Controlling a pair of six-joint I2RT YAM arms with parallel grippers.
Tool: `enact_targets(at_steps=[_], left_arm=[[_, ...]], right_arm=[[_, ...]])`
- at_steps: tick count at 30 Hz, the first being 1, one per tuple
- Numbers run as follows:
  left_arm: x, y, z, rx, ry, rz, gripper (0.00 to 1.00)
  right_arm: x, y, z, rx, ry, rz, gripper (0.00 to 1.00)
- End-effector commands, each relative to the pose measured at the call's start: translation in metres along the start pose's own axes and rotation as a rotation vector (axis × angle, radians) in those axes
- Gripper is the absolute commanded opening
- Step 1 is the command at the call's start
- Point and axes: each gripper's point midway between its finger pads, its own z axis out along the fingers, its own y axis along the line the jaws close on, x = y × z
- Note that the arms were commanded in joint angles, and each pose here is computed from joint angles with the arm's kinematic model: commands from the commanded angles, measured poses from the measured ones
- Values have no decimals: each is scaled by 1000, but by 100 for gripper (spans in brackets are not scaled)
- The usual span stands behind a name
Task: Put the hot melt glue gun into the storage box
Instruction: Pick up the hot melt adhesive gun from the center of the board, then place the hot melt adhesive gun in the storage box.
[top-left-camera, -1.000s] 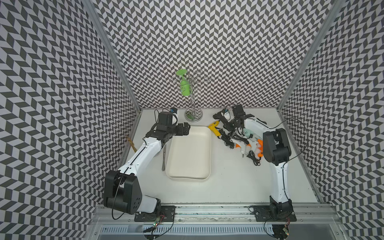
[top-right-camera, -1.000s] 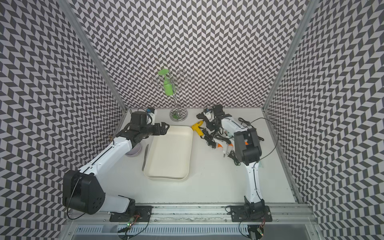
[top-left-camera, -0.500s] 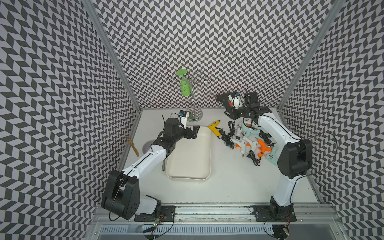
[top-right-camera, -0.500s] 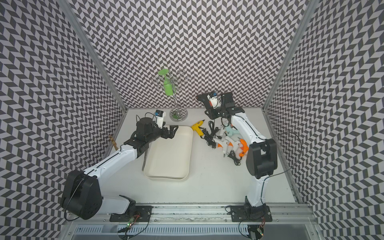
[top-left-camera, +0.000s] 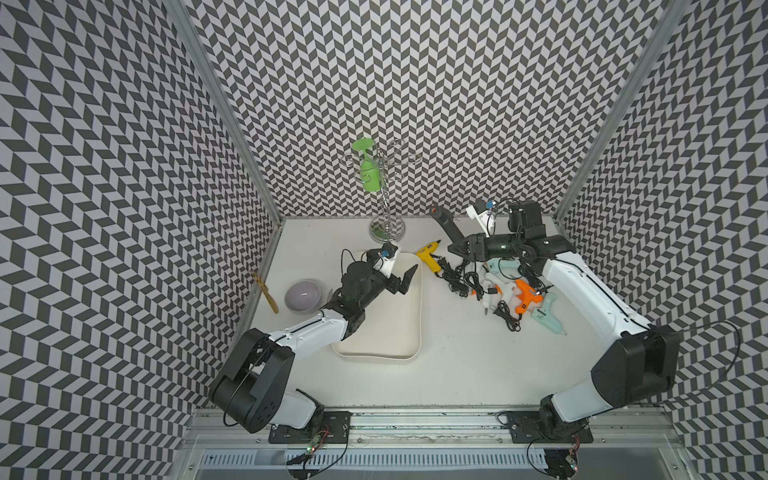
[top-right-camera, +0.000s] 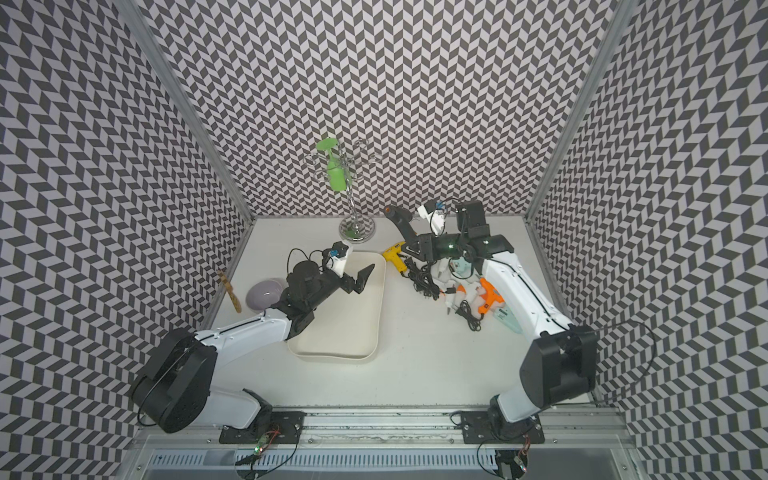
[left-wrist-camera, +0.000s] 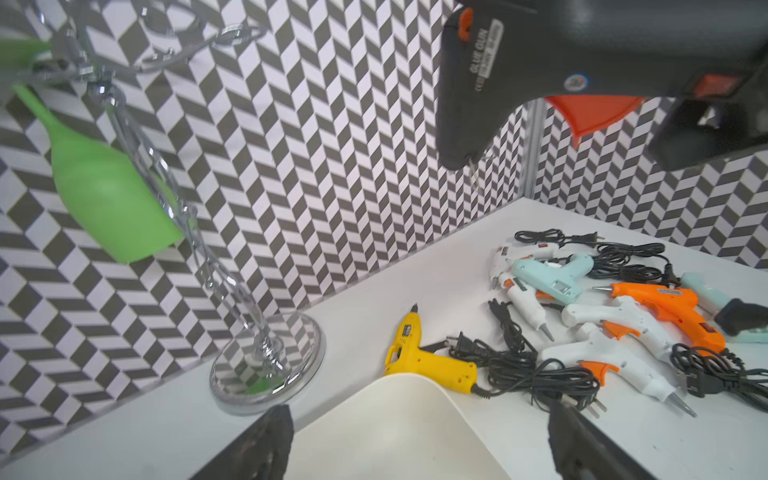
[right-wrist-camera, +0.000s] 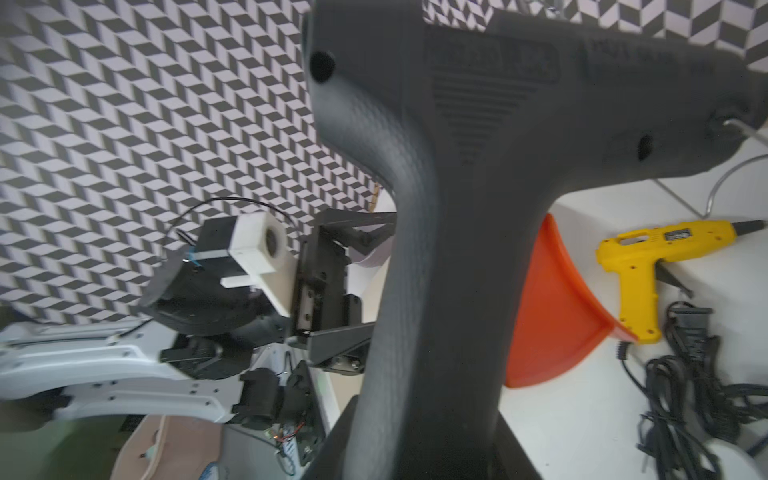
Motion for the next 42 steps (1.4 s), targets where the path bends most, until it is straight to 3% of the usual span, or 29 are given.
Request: enact_targets(at_steps=[1,11,20,28,32,34,36,38,40,42], left_arm=[[-33,-19,-1,42,-177,108,100],[-58,-40,-8,93,-344,162,99],[-66,-49,2,130,-371,177,96],[-76,-42,3,89,-399,163,74],[-82,-39,-1,76,-419,153,54],[-80,-39,2,77,-412,154,51],[-78,-40,4,81,-402,155,42],[-77,-40,6,85,-390,144,32],[-78,-41,7,101,-356,126,26],[-76,-42,8,119,-289,110,22]], right_arm=[[-5,57,-11,-204,-28,-84,12],[32,93,-11,-329,43,-44,12],[45,109,-2,-393,92,-45,12],[56,104,3,-407,120,-25,12],[59,103,5,-427,128,-14,13],[60,105,5,-439,130,-15,13],[60,105,5,-441,130,-17,13],[60,104,5,-438,130,-16,19],[58,100,6,-407,120,-23,43],[50,96,5,-355,96,-54,60]])
